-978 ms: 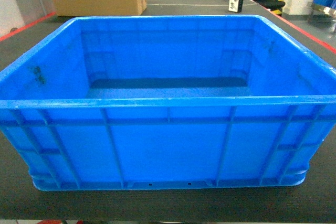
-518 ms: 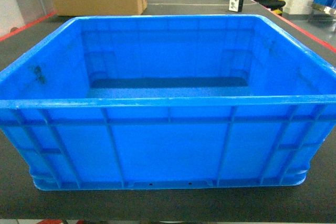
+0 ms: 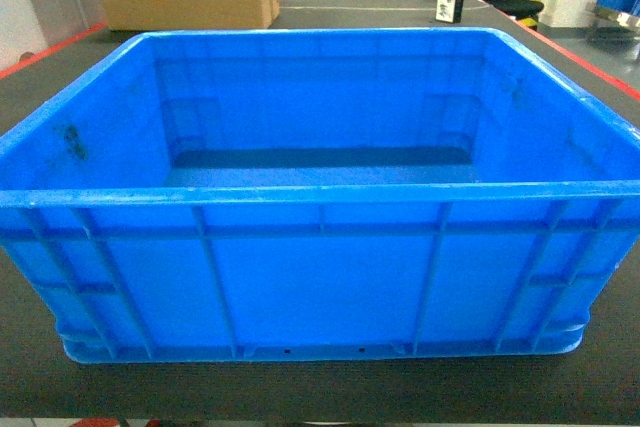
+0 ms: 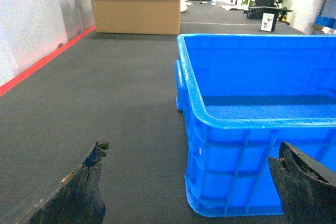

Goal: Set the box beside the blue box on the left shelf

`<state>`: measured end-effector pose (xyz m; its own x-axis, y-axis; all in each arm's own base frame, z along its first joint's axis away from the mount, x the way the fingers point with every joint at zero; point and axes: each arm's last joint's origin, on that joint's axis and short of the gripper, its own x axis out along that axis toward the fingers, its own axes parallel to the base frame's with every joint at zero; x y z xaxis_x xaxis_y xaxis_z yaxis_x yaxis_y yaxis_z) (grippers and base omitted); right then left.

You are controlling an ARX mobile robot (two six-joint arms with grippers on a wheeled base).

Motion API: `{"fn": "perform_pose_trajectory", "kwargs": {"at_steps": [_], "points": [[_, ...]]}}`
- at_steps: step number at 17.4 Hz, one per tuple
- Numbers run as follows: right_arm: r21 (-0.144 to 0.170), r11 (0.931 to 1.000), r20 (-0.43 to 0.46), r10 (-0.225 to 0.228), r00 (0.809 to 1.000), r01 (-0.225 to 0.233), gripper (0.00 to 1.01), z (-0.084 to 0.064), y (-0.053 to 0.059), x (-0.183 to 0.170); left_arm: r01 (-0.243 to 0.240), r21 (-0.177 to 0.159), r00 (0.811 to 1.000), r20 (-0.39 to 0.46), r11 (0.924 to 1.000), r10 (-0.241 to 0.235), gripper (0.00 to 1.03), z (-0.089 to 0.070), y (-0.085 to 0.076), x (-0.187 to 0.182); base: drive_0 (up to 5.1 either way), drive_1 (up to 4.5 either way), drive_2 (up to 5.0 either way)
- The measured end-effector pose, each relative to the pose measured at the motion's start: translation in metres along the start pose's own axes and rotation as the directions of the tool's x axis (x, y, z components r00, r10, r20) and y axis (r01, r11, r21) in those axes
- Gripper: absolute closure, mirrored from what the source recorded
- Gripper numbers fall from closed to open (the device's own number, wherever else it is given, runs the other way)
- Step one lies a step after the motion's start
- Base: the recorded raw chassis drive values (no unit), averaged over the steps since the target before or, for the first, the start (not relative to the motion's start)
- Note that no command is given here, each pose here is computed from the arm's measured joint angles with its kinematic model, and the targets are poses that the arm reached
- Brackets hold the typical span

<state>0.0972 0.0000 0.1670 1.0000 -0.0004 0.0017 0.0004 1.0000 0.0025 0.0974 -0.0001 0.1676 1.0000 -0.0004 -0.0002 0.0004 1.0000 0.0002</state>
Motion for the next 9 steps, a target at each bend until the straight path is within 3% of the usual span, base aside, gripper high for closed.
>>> {"fn": "perform_pose_trajectory", "kwargs": {"at_steps": [9], "points": [[0.0,1.0,0.0,0.0,1.0,0.0,0.03,0.0,0.0,0.0,0.0,0.0,1.0,0.0,1.0,0.0,0.05,0.0,0.0,0.0,0.0,0.0,0.0]]}}
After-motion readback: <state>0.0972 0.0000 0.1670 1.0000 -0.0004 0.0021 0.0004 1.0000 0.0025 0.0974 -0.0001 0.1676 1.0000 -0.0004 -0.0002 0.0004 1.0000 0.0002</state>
